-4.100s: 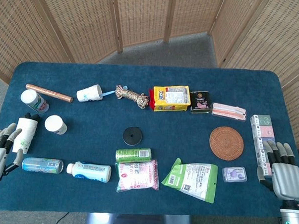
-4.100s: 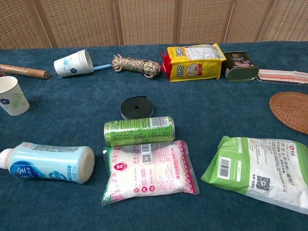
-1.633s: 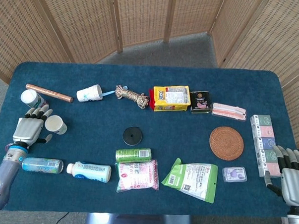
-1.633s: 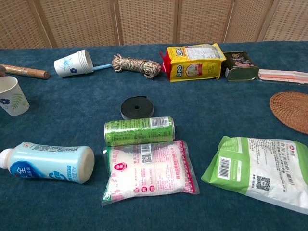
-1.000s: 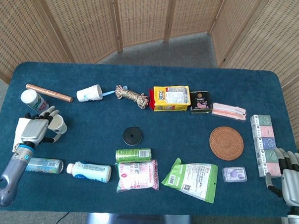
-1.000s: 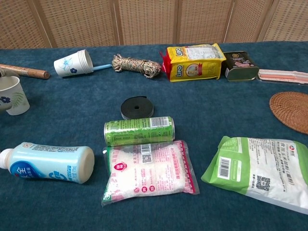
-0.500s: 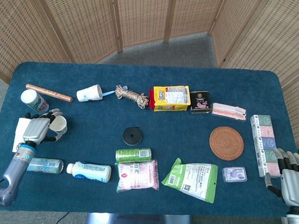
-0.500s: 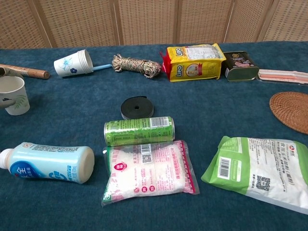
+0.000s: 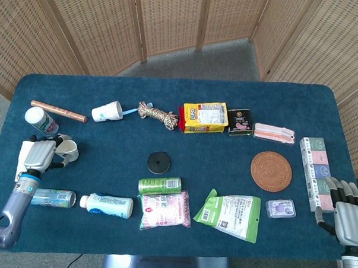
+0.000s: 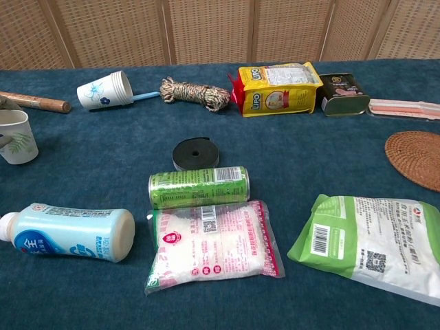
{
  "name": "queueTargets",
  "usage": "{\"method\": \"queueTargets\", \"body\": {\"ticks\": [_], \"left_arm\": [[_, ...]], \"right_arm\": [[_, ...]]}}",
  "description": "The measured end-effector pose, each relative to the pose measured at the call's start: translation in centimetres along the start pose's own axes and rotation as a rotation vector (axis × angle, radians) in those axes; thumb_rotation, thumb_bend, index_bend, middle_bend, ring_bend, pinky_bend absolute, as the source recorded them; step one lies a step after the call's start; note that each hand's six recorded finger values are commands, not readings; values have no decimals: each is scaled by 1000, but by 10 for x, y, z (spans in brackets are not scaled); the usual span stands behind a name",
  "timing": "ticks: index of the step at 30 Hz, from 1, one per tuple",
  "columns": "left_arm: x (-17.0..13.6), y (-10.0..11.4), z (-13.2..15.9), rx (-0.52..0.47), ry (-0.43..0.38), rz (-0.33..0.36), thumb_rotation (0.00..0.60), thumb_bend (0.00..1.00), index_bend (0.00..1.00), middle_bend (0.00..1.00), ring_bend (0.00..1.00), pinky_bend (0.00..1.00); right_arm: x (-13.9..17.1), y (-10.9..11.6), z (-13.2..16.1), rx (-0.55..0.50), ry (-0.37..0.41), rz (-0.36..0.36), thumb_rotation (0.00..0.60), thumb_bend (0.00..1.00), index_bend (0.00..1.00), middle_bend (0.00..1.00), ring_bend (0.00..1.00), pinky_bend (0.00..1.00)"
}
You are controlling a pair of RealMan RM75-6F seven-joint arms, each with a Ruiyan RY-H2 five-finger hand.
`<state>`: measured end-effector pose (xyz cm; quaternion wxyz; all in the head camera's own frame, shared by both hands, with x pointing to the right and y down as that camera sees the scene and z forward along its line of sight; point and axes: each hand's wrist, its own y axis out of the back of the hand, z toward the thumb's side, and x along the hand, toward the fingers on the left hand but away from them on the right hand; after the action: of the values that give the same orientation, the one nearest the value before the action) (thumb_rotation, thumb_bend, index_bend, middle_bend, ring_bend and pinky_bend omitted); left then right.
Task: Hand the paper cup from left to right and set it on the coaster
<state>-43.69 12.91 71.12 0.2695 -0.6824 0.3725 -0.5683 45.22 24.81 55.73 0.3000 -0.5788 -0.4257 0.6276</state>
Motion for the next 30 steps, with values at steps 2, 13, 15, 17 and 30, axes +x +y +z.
{"method": "queueTargets", "body": {"ticks": [2, 13, 15, 17, 30], "left_arm": [[0, 2, 1, -3, -5, 9, 550, 485, 289, 288, 374, 509], [11, 28, 35, -62, -98, 53, 548, 485, 283, 280, 374, 505], [15, 35, 47, -79, -127, 60, 548, 485, 281, 279, 374, 504], [19, 39, 60, -97, -155, 63, 548, 484, 282, 279, 373, 504], [42, 51, 174, -185, -403, 24, 549, 484, 282, 277, 370, 500]], "right_arm": [[0, 0, 0, -1, 1, 0, 530, 537, 0, 0, 0, 20], [2, -5, 3, -26, 11, 32, 533, 538, 0, 0, 0, 20], [3, -6, 5, -25, 19, 36, 533, 539, 0, 0, 0, 20], [4, -7, 7, -21, 31, 41, 536, 538, 0, 0, 0, 20], [21, -13, 21, -30, 104, 67, 540, 538, 0, 0, 0, 20]]}}
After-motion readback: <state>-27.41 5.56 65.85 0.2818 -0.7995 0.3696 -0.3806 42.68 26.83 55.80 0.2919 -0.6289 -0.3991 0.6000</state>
